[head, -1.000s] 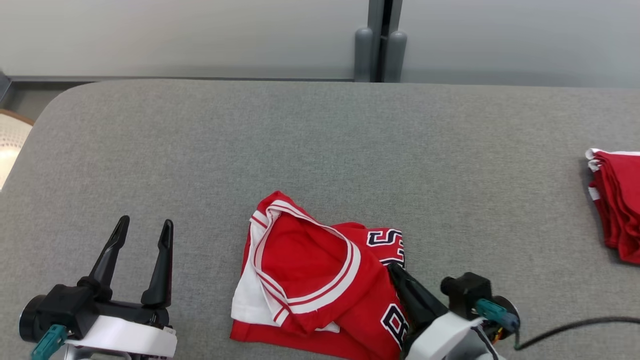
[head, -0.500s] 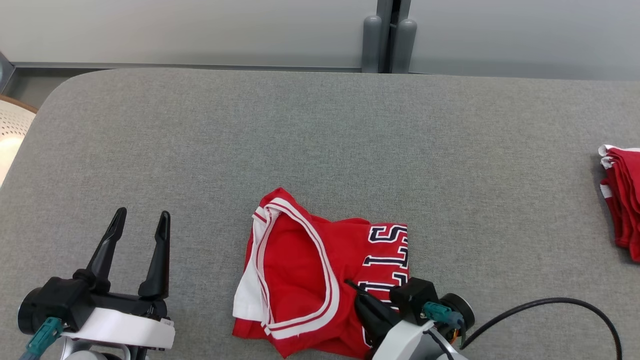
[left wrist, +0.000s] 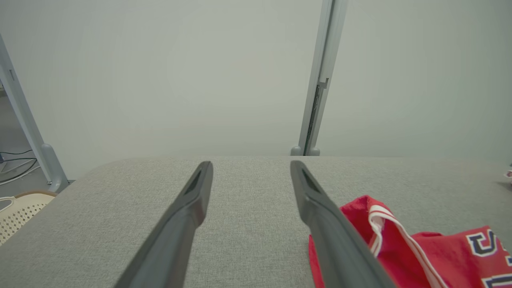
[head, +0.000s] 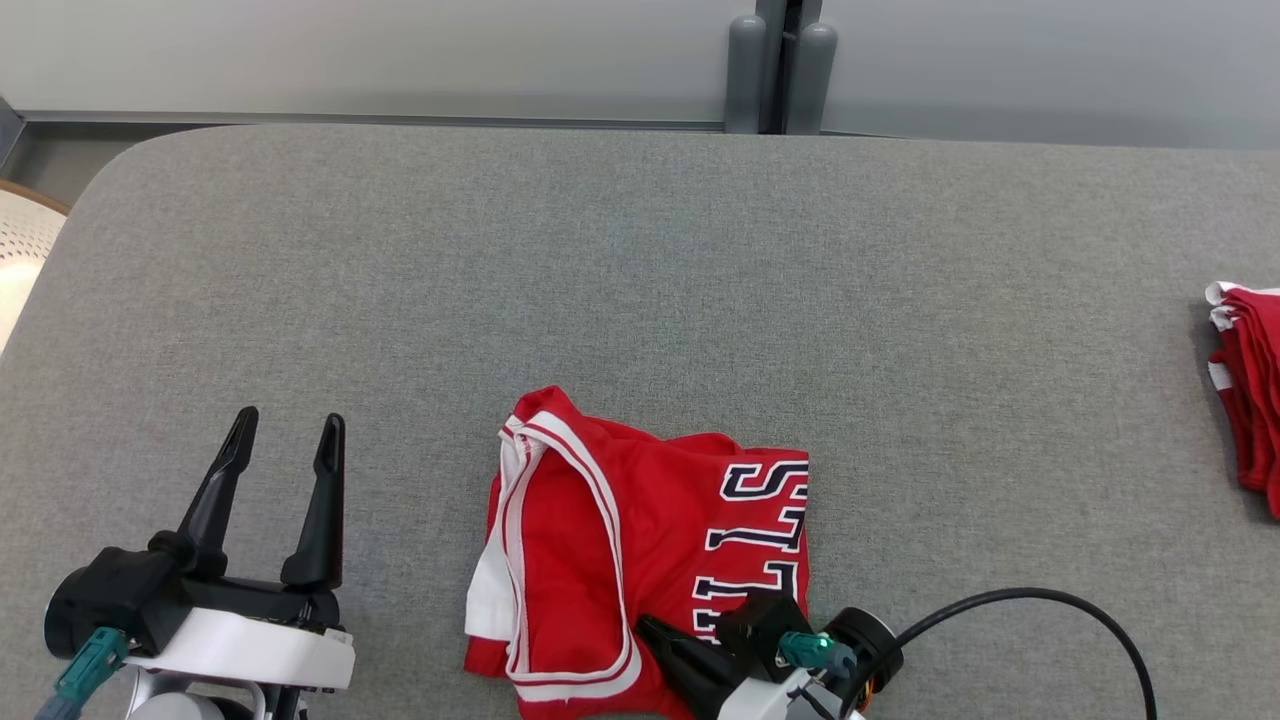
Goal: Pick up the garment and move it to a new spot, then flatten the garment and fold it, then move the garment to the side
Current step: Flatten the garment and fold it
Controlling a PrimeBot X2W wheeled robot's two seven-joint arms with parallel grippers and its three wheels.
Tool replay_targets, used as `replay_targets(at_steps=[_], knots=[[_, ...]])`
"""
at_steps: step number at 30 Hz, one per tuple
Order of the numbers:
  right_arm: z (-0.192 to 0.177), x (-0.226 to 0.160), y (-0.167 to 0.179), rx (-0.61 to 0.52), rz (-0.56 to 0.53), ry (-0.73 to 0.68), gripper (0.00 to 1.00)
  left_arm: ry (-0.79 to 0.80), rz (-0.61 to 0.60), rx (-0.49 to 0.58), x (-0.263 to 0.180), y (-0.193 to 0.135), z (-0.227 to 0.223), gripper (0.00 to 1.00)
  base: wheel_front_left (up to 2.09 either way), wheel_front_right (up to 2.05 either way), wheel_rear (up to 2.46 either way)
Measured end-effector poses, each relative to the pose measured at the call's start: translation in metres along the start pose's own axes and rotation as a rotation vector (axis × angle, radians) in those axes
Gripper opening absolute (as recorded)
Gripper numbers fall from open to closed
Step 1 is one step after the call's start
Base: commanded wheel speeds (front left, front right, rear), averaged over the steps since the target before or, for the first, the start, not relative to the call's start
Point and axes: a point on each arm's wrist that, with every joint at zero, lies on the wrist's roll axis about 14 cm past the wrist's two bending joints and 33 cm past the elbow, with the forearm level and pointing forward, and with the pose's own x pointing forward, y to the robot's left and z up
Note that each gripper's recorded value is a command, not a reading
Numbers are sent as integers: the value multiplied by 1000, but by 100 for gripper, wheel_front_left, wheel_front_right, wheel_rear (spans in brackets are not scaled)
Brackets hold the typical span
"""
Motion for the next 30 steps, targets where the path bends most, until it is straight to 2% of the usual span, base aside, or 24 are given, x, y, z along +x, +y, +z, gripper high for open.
replay_targets(at_steps=[8,15,16,17,18,24,30], knots=[[17,4,15,0,55,-57,0,1,-7,-4,2,-1,-2,100,0,0,0],[54,-4,-8,38,-18,-209,0,-12,-4,2,1,-1,2,100,0,0,0],[58,-8,-15,44,-42,-229,27,-14,-4,3,1,-1,2,100,0,0,0],[64,-13,-23,61,-74,-267,62,-14,-5,6,0,-1,3,100,0,0,0],[69,-19,-32,74,-107,-296,100,-15,-4,4,-2,-2,3,100,0,0,0],[104,-70,-84,64,-325,-493,100,-46,6,9,-3,-2,12,100,0,0,0],[122,-128,-118,11,-519,-609,100,-89,21,12,-7,0,26,100,0,0,0]])
